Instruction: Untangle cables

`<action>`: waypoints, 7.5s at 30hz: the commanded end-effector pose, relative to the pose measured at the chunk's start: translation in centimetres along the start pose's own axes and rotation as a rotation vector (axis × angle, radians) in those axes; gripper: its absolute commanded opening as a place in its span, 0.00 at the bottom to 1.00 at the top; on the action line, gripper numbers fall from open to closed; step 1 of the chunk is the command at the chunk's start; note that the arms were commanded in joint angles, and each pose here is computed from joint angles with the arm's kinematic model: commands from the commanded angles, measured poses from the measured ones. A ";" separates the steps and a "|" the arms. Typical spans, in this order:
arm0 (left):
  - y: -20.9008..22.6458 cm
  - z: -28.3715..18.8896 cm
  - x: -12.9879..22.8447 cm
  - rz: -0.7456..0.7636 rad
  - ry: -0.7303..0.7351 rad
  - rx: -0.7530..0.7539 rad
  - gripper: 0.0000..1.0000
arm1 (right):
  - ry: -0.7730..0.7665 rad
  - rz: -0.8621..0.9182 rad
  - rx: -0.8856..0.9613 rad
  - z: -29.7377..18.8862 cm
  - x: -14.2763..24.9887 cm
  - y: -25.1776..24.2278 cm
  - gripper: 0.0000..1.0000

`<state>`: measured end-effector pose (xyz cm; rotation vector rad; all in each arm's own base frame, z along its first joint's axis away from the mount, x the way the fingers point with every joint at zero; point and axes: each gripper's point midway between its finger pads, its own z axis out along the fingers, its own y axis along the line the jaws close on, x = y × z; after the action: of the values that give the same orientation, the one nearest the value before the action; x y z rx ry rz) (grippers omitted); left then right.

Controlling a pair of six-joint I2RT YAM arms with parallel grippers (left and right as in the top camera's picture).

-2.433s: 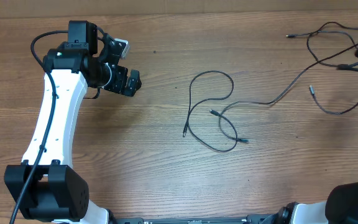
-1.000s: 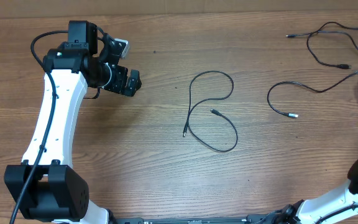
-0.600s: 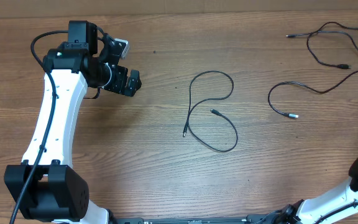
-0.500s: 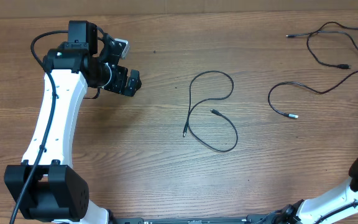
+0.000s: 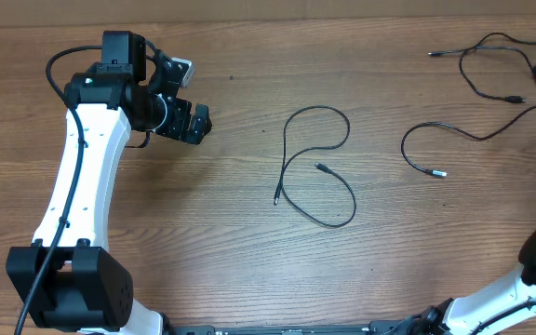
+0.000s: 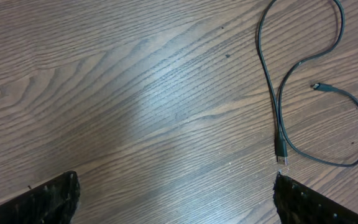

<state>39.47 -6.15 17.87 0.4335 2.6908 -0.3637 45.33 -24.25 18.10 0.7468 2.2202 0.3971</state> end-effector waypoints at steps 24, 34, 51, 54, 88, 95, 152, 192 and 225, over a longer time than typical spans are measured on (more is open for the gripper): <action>-0.3 -0.9 -0.4 0.004 -0.026 -0.007 1.00 | 0.344 -0.431 -0.078 5.2 13.7 16.8 1.00; -0.3 -0.9 -0.4 0.004 -0.025 -0.007 1.00 | 0.375 -0.507 -0.105 5.6 16.4 20.0 1.00; -0.3 -0.9 -0.4 0.004 -0.026 -0.007 1.00 | 0.388 -0.507 -0.103 5.5 16.8 19.9 1.00; -0.3 -0.9 -0.4 0.004 -0.025 -0.007 1.00 | 0.388 -0.507 -0.102 5.5 16.8 19.9 1.00; -0.3 -0.9 -0.4 0.004 -0.026 -0.007 1.00 | 0.413 -0.501 -0.093 5.8 17.7 19.2 1.00; -0.3 -0.9 -0.4 0.004 -0.026 -0.007 1.00 | 0.414 -0.501 -0.093 5.8 17.7 19.2 1.00; -0.3 -0.9 -0.4 0.004 -0.025 -0.007 1.00 | 0.408 -0.658 -0.108 5.9 18.2 19.8 1.00; -0.3 -0.9 -0.4 0.004 -0.025 -0.007 1.00 | 0.383 -0.662 -0.129 6.1 17.8 20.4 1.00; -0.3 -0.9 -0.4 0.004 -0.026 -0.007 1.00 | 0.393 -0.660 -0.125 6.5 18.1 20.2 1.00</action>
<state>39.47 -6.15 17.87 0.4335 2.6908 -0.3637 48.07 2.96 14.25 -0.1571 2.5999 0.3534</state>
